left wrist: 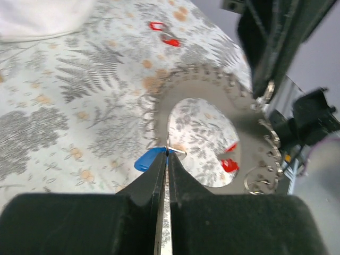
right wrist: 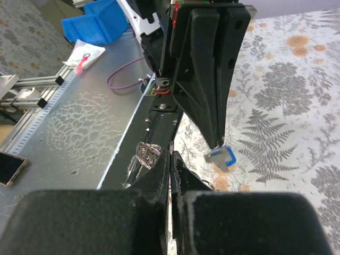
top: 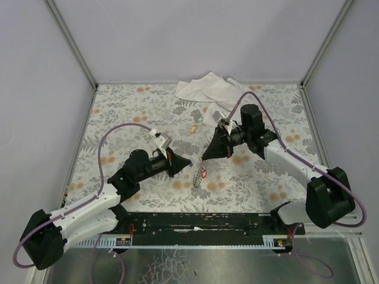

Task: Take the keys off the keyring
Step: Remove the key from the keyring, then place the key at the center of the board.

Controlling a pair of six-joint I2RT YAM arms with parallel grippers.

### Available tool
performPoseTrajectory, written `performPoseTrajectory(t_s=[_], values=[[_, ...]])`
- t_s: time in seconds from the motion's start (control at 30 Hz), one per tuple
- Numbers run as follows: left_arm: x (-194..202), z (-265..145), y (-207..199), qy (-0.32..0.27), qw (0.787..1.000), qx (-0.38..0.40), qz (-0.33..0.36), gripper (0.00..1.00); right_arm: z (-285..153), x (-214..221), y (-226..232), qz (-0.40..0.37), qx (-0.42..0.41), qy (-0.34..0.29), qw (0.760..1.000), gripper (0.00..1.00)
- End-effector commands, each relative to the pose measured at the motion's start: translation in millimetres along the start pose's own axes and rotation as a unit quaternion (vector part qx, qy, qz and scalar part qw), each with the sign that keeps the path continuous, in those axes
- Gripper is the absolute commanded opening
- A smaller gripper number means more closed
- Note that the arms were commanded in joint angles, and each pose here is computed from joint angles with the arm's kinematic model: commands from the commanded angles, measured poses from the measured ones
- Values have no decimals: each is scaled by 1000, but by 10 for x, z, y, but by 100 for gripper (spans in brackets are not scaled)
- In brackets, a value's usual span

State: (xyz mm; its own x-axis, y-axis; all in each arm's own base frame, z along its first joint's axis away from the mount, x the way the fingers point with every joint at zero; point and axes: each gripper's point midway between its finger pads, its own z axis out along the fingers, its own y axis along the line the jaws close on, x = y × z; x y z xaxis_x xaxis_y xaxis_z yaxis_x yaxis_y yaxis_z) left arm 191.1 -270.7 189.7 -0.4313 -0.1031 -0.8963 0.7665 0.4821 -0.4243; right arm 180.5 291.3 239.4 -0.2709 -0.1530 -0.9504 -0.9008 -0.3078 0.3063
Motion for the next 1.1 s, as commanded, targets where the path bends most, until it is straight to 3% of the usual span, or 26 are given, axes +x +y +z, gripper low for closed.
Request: performPoseTrajectory(t_s=[0.0, 0.13, 0.37, 0.57, 0.8, 1.07], values=[[-125, -84, 443, -40, 991, -122, -44, 0, -138, -277, -45, -64, 28, -5, 998, 0], [-214, -192, 815, -62, 971, -208, -95, 0, -276, -282, -173, -78, 78, 16, 994, 0], [-253, -398, 1455, -110, 933, -292, -180, 0, -534, -311, -389, -75, 151, 25, 985, 0], [-360, -746, 2016, -189, 881, -349, -258, 0, -674, -304, -489, -70, 180, 26, 981, 0], [-309, -982, 2549, -222, 820, -415, -327, 0, -741, -293, -531, -65, 190, 26, 979, 0], [-349, -1342, 3031, -252, 752, -506, -340, 0, -758, -284, -548, -64, 193, 26, 979, 0]])
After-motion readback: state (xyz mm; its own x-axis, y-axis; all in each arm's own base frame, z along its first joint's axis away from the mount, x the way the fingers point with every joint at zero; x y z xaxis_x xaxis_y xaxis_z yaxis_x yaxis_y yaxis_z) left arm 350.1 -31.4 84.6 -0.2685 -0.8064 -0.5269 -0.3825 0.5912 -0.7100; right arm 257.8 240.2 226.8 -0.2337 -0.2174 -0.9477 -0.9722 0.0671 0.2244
